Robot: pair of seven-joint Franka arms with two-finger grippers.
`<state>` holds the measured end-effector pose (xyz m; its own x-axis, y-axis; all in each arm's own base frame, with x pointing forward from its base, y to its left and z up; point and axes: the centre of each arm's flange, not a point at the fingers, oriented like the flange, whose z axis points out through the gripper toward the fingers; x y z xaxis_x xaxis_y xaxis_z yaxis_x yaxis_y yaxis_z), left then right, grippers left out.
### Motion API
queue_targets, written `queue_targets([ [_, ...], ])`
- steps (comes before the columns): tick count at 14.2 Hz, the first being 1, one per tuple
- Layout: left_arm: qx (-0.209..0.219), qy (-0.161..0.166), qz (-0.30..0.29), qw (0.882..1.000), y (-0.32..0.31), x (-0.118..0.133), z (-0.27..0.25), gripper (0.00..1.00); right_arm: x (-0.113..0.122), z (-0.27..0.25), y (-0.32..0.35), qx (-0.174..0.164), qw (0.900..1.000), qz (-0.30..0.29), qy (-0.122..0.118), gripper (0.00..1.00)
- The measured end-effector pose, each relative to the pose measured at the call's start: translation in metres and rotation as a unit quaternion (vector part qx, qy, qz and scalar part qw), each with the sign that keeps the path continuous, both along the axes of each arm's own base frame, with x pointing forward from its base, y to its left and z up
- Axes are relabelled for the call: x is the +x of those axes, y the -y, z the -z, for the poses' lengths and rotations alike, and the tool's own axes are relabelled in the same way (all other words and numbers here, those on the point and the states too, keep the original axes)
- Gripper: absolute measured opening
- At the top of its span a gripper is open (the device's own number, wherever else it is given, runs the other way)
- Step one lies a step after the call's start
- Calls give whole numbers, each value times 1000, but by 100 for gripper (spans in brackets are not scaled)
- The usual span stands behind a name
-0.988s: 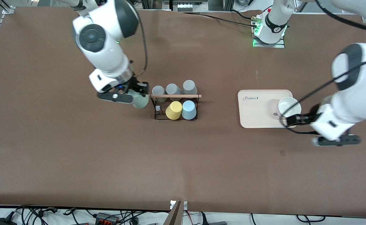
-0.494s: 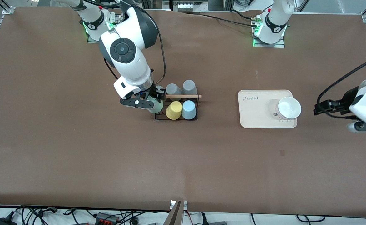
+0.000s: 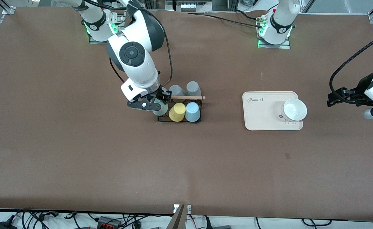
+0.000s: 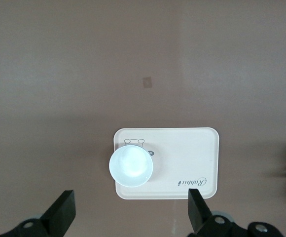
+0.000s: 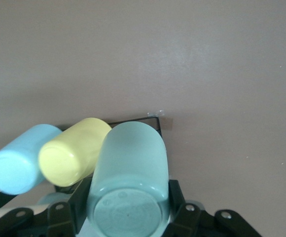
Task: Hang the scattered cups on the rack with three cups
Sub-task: 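Lower the teal cup onto a rack peg with the right gripper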
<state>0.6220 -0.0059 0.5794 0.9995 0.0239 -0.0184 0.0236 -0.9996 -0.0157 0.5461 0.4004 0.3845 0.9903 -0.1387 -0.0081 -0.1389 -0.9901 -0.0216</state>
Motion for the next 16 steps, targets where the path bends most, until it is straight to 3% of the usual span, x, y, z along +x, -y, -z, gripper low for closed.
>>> queue_targets([
  [16, -3, 5, -10, 1000, 0, -35, 13, 100, -4, 45, -22, -8, 1000, -3, 4, 67],
])
